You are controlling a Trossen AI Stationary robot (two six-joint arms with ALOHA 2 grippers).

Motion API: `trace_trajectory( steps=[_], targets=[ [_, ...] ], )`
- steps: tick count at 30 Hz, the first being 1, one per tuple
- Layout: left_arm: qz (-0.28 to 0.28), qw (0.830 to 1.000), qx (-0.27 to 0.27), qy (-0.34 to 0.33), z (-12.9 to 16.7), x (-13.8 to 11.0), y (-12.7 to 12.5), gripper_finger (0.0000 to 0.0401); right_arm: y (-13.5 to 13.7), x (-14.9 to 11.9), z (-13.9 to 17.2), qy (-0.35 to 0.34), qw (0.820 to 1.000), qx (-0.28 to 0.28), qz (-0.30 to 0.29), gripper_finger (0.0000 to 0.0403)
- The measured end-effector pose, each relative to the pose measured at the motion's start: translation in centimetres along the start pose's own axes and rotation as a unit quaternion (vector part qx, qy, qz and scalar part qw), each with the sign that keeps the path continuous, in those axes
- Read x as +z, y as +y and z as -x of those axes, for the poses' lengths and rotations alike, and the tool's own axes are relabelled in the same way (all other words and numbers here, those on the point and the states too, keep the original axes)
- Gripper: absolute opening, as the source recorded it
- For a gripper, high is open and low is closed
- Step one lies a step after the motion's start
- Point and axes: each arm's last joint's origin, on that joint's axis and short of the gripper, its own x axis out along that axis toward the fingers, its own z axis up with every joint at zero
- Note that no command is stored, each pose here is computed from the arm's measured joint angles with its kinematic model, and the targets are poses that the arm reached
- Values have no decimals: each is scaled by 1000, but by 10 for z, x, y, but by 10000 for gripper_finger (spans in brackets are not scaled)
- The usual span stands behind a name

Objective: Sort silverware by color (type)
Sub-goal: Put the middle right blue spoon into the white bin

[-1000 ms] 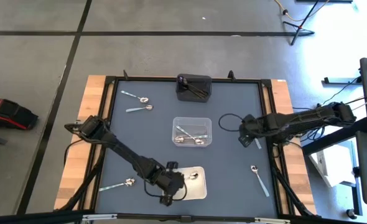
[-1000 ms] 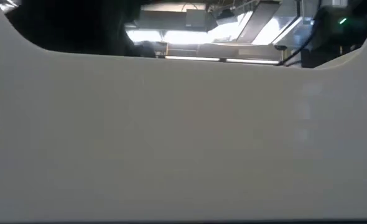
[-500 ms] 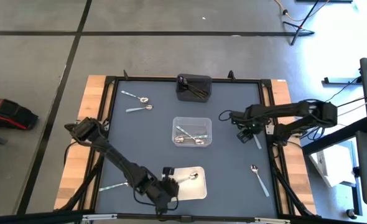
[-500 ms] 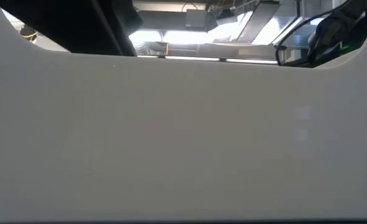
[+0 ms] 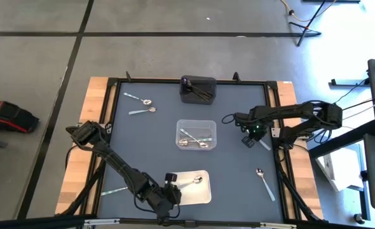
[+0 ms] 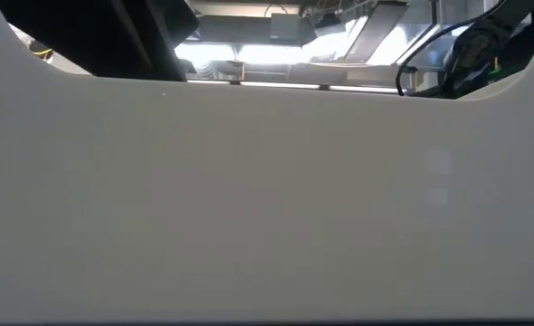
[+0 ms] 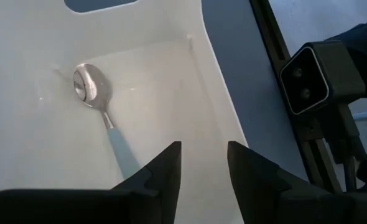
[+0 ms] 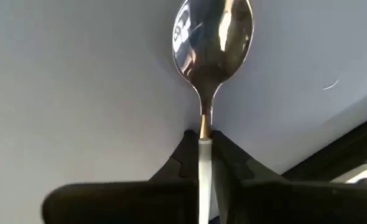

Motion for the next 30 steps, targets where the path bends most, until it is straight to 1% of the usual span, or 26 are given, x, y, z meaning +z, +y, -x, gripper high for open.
trace_trajectory(
  steps=[3, 6, 9, 13, 15, 17, 19, 21, 24, 27, 30],
  targets=[
    [14, 1000, -1, 1, 0, 0, 0, 125, 2, -3, 8, -31, 999, -9, 11, 16],
    [31, 999, -7, 3, 3, -1, -3, 125, 10, -9, 24, -64, 997, 14, 37, 25],
    [31, 999, -7, -9, 12, 1, -6, 125, 21, -18, 40, -97, 993, 32, 65, 19],
    [33, 999, 11, -40, 26, 7, -8, 125, 43, -29, 68, -166, 978, 65, 109, 7],
    [32, 998, 23, -49, 31, 9, -8, 125, 56, -34, 81, -204, 966, 87, 136, 7],
    [33, 997, 28, -58, 35, 10, -9, 125, 70, -40, 95, -242, 949, 116, 164, 10],
    [32, 997, 28, -62, 39, 10, -10, 125, 84, -45, 106, -279, 929, 151, 189, 12],
    [32, 997, 34, -65, 39, 10, -11, 125, 97, -48, 116, -320, 904, 190, 212, 12],
    [36, 996, 45, -65, 42, 10, -9, 125, 113, -52, 128, -378, 863, 243, 231, 11],
    [57, 995, 49, -59, 51, 11, -5, 125, 126, -54, 137, -413, 824, 293, 253, 11],
    [66, 995, 50, -57, 62, 13, -2, 125, 141, -56, 141, -437, 790, 326, 281, 13]
  ],
)
